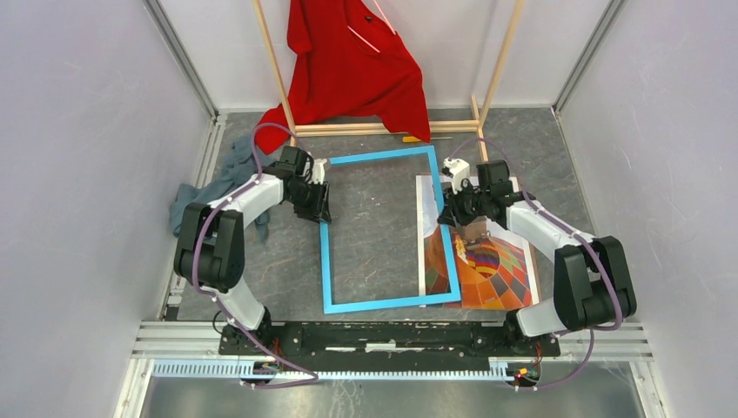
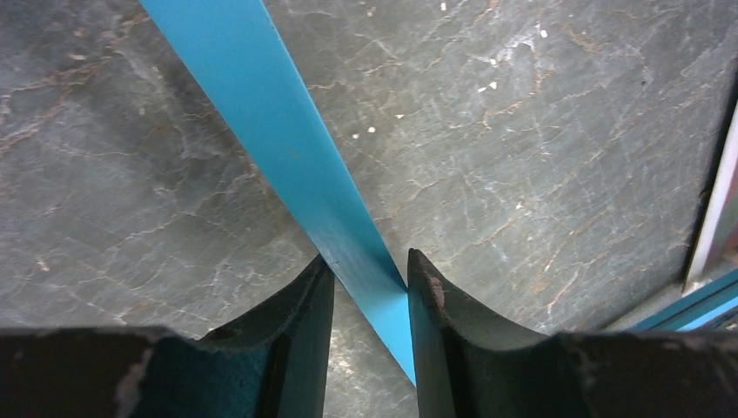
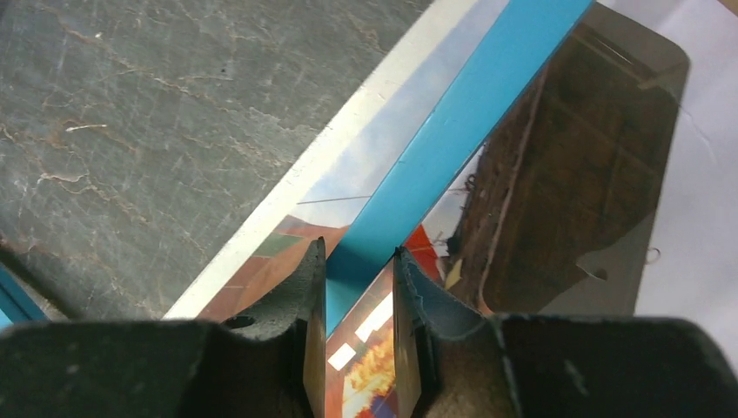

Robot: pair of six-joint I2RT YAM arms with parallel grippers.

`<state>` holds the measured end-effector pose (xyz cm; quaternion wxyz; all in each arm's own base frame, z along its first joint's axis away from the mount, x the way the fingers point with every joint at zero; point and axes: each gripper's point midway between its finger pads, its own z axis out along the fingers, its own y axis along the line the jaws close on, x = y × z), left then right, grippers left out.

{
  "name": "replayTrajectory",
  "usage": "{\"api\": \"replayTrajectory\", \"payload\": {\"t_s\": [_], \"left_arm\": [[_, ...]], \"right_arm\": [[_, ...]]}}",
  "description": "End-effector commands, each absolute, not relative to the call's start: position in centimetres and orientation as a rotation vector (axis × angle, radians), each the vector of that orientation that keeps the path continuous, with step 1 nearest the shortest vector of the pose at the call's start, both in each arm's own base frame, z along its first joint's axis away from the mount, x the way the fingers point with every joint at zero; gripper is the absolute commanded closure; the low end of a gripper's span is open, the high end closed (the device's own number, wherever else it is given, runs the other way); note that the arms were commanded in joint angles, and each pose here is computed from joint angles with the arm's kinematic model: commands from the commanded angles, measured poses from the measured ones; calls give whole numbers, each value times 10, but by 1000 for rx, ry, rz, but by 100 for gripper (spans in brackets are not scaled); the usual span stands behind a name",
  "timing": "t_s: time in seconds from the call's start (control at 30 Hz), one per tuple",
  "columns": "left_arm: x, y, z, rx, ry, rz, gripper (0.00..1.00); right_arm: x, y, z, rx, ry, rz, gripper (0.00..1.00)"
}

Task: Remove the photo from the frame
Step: Place the photo frame item at the center of the board.

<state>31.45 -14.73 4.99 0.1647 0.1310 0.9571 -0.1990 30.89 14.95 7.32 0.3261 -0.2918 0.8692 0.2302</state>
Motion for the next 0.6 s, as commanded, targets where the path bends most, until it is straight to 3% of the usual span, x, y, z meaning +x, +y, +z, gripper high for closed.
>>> {"api": "replayTrajectory", "payload": {"t_s": [0.0, 0.57], "left_arm": [[348, -153, 76, 499, 2506, -591, 59], [356, -106, 70, 356, 2533, -500, 61]], "right_arm": [[282, 205, 97, -1028, 2098, 870, 70], [277, 236, 92, -1133, 2093, 949, 64]]}}
